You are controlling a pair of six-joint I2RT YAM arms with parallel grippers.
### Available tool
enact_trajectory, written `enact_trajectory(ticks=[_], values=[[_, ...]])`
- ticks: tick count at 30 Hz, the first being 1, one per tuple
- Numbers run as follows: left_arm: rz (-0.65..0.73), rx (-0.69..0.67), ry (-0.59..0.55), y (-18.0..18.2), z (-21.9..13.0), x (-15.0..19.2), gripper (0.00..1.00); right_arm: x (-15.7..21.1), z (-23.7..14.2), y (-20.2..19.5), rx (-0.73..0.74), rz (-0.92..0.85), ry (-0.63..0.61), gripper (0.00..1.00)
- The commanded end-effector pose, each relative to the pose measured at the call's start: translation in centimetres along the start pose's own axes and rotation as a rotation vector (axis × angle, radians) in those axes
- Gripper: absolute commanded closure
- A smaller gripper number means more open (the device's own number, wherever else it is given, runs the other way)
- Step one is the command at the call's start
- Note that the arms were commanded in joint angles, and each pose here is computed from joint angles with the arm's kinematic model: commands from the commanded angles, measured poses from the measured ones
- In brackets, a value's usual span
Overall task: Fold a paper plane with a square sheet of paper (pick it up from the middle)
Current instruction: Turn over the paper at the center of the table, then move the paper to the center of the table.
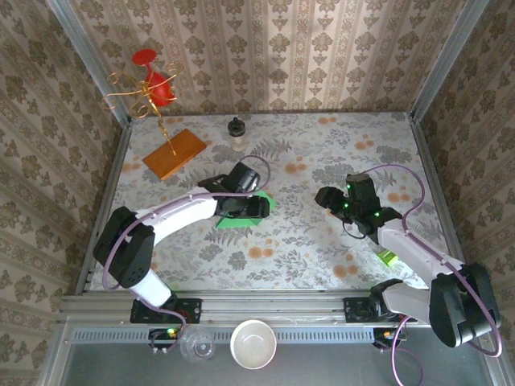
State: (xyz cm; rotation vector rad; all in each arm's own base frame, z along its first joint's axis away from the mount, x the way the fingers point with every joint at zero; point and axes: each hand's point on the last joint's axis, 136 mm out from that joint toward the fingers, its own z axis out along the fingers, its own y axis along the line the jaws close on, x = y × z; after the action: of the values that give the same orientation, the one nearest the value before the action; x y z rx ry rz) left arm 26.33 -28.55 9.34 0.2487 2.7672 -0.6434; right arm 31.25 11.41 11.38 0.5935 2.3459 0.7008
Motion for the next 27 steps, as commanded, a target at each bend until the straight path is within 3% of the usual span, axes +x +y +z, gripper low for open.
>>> enact_trajectory(ticks=[1, 5, 16, 27], values=[[-0.047, 0.101, -0.002, -0.7, -0.5, -0.5, 0.42, -0.6, 0.0, 1.0, -0.029, 0.019, 0.002, 0.34], [-0.037, 0.034, -0.031, 1.4, -1.3, -0.9, 0.41, -0.3, 0.3, 0.8, -0.025, 0.028, 0.016, 0.34], [-0.131, -0.014, -0.012, 6.2, 0.9, -1.2, 0.41, 0.0, 1.2, 1.5, -0.051, 0.035, 0.052, 0.35], [-0.176, -0.019, -0.020, 7.6, 3.0, -3.6, 0.42, 0.9, 1.6, 1.6, -0.060, 0.036, 0.079, 0.35]])
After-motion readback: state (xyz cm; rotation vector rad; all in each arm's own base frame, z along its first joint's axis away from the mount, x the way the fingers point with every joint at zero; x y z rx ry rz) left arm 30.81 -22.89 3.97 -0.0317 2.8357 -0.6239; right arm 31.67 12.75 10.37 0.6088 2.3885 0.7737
